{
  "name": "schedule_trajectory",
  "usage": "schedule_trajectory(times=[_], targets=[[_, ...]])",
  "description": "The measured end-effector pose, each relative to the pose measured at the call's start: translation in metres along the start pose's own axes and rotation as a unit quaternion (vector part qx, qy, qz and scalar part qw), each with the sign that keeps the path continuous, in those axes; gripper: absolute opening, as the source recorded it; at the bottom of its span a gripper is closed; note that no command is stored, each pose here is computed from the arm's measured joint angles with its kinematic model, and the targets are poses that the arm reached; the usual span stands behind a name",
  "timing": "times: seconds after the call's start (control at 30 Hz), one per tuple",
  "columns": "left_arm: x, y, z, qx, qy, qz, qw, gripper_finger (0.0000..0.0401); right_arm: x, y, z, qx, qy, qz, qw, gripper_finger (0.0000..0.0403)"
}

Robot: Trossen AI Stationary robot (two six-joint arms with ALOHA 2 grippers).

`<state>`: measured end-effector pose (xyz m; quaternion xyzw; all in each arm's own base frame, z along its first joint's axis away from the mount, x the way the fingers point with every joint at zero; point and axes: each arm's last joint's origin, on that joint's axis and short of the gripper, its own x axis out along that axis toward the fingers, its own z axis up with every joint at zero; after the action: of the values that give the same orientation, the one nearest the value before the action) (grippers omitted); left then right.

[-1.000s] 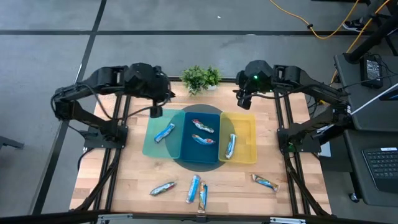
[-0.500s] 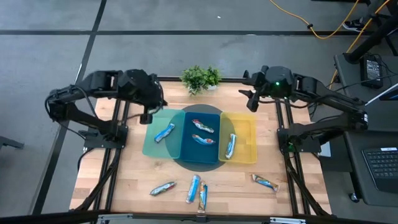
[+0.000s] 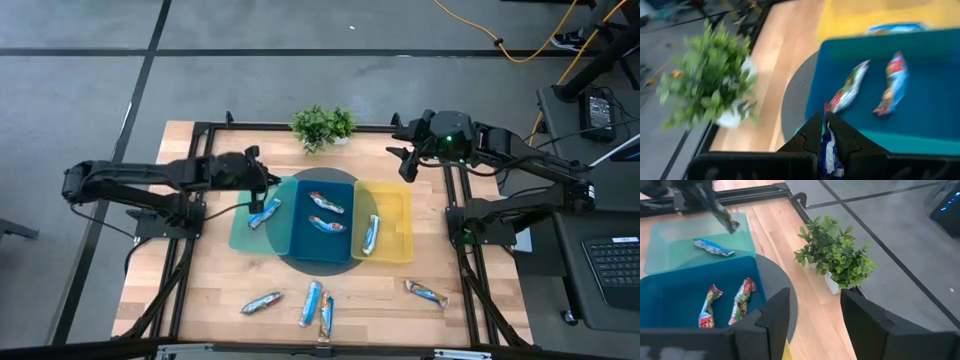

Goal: Pick and place Granola Bars by type
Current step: Put the blue granola bar into the green bin

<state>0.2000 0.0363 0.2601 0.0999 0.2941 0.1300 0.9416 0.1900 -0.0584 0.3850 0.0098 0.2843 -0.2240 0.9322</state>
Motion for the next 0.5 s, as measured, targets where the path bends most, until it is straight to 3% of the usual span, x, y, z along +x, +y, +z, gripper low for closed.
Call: schedule_trajectory(times=[0.27, 0.5], targets=[[0.018, -0.01, -0.053, 0.004, 0.074, 0.066, 0.995, 0.0006, 0.0, 0.001, 0.002, 0.0, -0.012, 0.01, 1.0, 0.0177], [0.022, -0.017, -0.069, -0.032, 0.08, 0.065, 0.994, 0.0006, 0.0, 0.001, 0.005, 0.001, -0.023, 0.01, 1.0, 0.0177]])
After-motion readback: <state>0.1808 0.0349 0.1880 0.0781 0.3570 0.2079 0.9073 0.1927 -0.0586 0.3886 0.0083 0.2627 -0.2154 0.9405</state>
